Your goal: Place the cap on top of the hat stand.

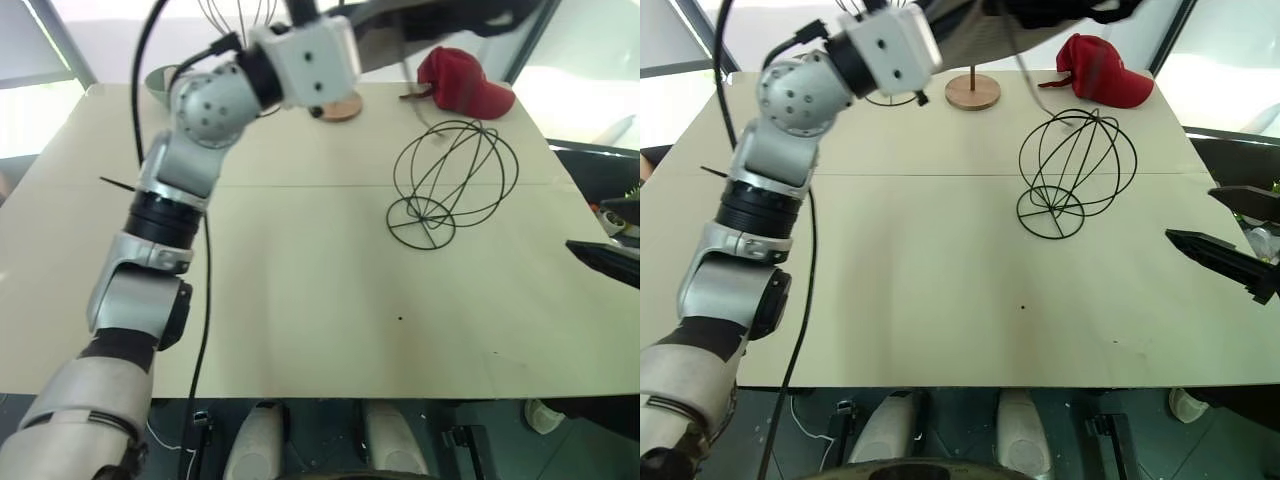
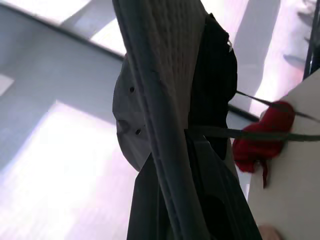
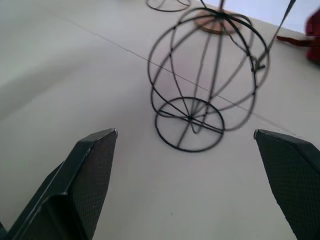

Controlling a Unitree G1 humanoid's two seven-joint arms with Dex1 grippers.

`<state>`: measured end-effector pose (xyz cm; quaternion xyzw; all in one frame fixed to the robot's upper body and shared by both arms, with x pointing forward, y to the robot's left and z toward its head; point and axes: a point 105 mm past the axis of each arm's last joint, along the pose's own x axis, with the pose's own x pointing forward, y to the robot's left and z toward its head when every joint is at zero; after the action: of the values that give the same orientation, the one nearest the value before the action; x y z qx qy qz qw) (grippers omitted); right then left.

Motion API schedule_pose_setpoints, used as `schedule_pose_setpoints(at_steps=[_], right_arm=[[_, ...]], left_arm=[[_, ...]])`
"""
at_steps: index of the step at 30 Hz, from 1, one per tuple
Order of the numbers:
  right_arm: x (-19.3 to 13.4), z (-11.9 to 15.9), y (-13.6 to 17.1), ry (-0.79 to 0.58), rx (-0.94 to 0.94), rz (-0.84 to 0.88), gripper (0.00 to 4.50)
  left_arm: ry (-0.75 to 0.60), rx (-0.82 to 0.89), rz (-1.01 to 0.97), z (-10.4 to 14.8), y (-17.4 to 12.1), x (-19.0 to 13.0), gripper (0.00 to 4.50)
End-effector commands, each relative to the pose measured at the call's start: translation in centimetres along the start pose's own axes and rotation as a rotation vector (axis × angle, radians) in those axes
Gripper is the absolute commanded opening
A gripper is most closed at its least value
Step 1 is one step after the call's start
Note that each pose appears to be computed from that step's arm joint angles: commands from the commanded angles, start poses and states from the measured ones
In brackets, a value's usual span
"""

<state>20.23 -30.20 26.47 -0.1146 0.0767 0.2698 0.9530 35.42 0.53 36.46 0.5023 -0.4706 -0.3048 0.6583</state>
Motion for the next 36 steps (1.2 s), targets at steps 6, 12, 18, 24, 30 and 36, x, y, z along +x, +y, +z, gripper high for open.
schedule_pose_setpoints(at_steps=[6, 12, 18, 24, 30, 36], right_arm=[[-2.6, 0.7, 0.0, -0.069, 0.004, -0.108, 4.50], [-3.0, -0.2, 0.3, -0.049, 0.028, -0.138, 4.50], [-3.3, -1.8, 0.1, -0.001, 0.048, -0.171, 4.50], [-3.3, -2.8, 0.2, 0.052, 0.038, -0.169, 4.50], [-4.0, -2.4, -0.4, 0.065, 0.018, -0.185, 4.50], [-4.7, -2.5, -0.9, 0.104, 0.002, -0.192, 4.50]], left_arm=[[-0.178, 0.536, -0.258, 0.0, -8.9, -0.5, 0.03], [-0.281, 0.660, -0.251, -0.4, -12.3, -2.1, 0.03], [-0.414, 0.822, -0.210, 0.1, -13.7, -2.8, 0.03], [-0.406, 0.781, -0.316, -1.3, -16.1, -4.4, 0.03], [-0.342, 0.728, -0.333, -2.4, -16.5, -4.8, 0.03], [-0.311, 0.676, -0.338, -2.7, -16.5, -4.8, 0.86]])
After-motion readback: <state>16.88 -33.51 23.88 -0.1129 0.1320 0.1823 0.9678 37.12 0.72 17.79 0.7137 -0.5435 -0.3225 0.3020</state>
